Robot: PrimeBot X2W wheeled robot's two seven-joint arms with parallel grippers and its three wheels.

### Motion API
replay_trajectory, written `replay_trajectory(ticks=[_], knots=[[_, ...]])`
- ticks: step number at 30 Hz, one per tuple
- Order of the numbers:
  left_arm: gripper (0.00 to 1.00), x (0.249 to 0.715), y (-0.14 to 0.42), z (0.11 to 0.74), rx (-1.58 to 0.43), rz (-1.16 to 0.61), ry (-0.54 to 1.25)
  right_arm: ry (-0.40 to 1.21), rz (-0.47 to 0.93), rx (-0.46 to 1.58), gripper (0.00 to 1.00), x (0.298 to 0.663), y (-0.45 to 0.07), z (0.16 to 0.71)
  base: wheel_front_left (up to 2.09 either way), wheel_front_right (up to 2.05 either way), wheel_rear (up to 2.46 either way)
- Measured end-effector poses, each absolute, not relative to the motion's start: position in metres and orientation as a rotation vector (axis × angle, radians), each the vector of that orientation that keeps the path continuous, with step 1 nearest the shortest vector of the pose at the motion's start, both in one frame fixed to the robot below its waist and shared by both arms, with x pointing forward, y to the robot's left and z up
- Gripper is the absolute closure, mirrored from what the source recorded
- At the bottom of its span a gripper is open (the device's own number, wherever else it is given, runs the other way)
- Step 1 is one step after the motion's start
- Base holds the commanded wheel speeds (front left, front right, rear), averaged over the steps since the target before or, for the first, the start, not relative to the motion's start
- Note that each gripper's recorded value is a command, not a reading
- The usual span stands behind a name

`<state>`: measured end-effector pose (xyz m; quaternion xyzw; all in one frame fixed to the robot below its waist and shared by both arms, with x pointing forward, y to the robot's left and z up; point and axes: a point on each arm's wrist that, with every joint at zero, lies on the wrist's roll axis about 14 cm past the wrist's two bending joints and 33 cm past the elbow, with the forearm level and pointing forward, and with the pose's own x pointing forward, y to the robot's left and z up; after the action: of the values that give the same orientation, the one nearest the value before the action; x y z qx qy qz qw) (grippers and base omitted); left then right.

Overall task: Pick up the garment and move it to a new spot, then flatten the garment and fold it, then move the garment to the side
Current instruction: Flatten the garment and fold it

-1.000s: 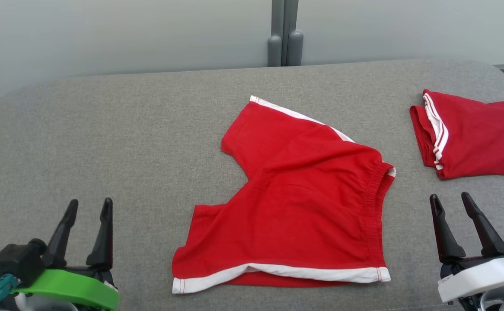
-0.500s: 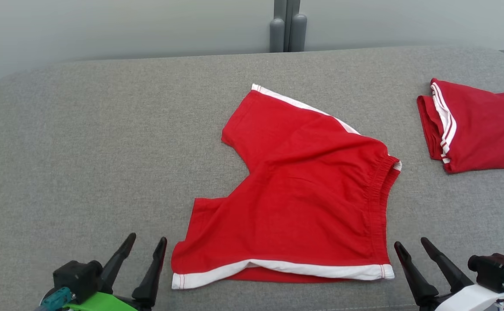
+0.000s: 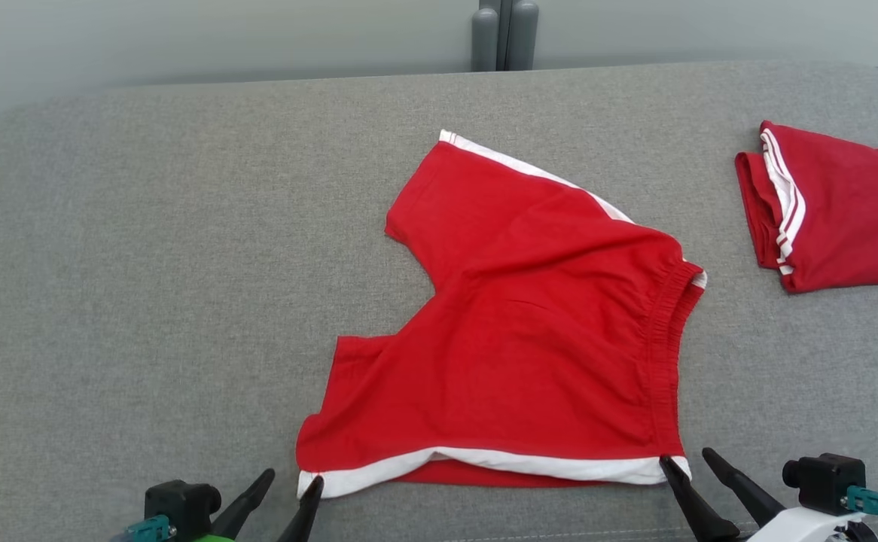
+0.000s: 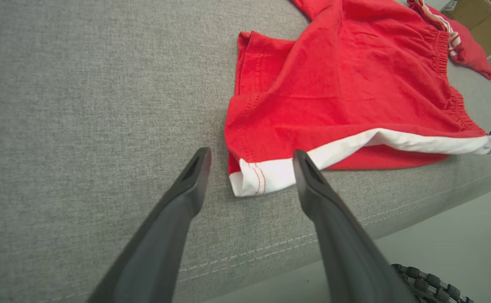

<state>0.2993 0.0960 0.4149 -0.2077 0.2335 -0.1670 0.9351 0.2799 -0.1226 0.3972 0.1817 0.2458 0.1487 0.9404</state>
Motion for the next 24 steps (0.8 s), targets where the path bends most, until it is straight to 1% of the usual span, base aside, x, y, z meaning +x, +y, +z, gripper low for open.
replay_trajectory(ticks=[4, 10, 23, 24], knots=[[0.0, 0.294, 0.095, 0.401, -0.419, -0.342, 0.538, 0.512, 0.311, 0.372, 0.0, 0.283, -0.119, 0.394, 0.0, 0.0, 0.0], [0.0, 0.291, 0.092, 0.393, -0.417, -0.351, 0.579, 0.539, 0.327, 0.37, 0.0, 0.285, -0.115, 0.389, 0.0, 0.0, 0.0], [0.0, 0.3, 0.085, 0.392, -0.418, -0.371, 0.581, 0.638, 0.347, 0.405, 0.0, 0.273, -0.106, 0.373, 0.0, 0.0, 0.0], [0.0, 0.3, 0.085, 0.391, -0.418, -0.371, 0.583, 0.642, 0.347, 0.408, 0.04, 0.273, -0.106, 0.372, 0.0, 0.0, 0.0]])
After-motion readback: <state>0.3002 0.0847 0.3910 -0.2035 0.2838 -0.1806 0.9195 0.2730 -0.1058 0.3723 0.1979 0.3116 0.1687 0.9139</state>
